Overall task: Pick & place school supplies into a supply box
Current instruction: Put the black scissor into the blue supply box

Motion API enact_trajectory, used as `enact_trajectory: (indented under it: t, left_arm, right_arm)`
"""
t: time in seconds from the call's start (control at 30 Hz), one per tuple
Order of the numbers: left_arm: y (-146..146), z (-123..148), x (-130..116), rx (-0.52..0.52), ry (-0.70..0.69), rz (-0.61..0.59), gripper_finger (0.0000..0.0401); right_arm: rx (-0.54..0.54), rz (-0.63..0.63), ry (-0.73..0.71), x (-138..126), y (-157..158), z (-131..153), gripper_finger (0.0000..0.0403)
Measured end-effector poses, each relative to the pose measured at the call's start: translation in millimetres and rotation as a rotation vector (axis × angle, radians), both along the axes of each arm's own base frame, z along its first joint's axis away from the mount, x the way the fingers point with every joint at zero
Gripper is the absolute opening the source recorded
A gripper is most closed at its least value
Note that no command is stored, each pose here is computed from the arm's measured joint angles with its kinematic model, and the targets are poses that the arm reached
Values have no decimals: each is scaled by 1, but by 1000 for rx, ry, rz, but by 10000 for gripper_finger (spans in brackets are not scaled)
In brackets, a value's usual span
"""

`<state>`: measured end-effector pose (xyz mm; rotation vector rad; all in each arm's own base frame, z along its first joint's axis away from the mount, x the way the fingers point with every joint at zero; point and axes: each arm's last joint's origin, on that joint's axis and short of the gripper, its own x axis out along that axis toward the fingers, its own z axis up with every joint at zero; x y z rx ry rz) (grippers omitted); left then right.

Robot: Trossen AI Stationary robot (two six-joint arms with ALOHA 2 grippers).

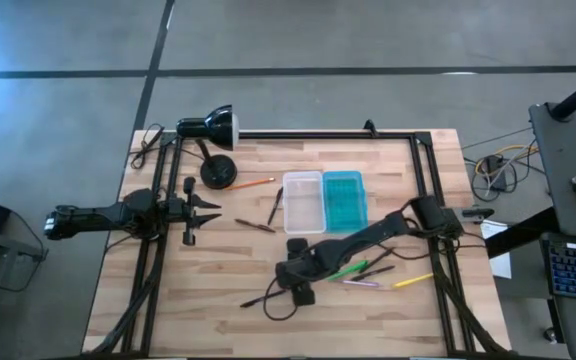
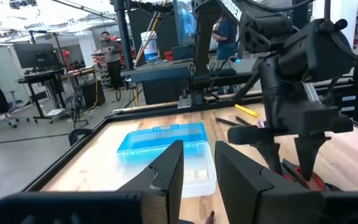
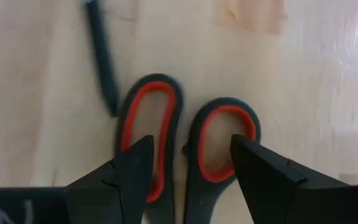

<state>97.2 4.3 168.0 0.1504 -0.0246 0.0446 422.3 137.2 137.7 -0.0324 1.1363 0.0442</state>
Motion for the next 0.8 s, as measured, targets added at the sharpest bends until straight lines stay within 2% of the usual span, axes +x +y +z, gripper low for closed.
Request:
enact_trajectory:
  t: [0.27, 0.37, 0.47, 0.57, 0.8]
  left_arm:
    - [0, 0, 0, 0, 0, 0, 77]
    - [0, 0, 0, 0, 0, -1, 76]
    - [0, 0, 0, 0, 0, -1, 76]
    - [0, 0, 0, 0, 0, -1, 77]
    - [0, 0, 0, 0, 0, 0, 77]
  right_arm:
    - [-5, -41, 61, 1, -2, -22, 201]
    - [-34, -54, 90, 0, -1, -32, 174]
    - [-42, -62, 99, 0, -1, -35, 123]
    - [-43, -63, 95, -1, -1, -32, 64]
    - [-74, -102, 47, -6, -9, 13, 58]
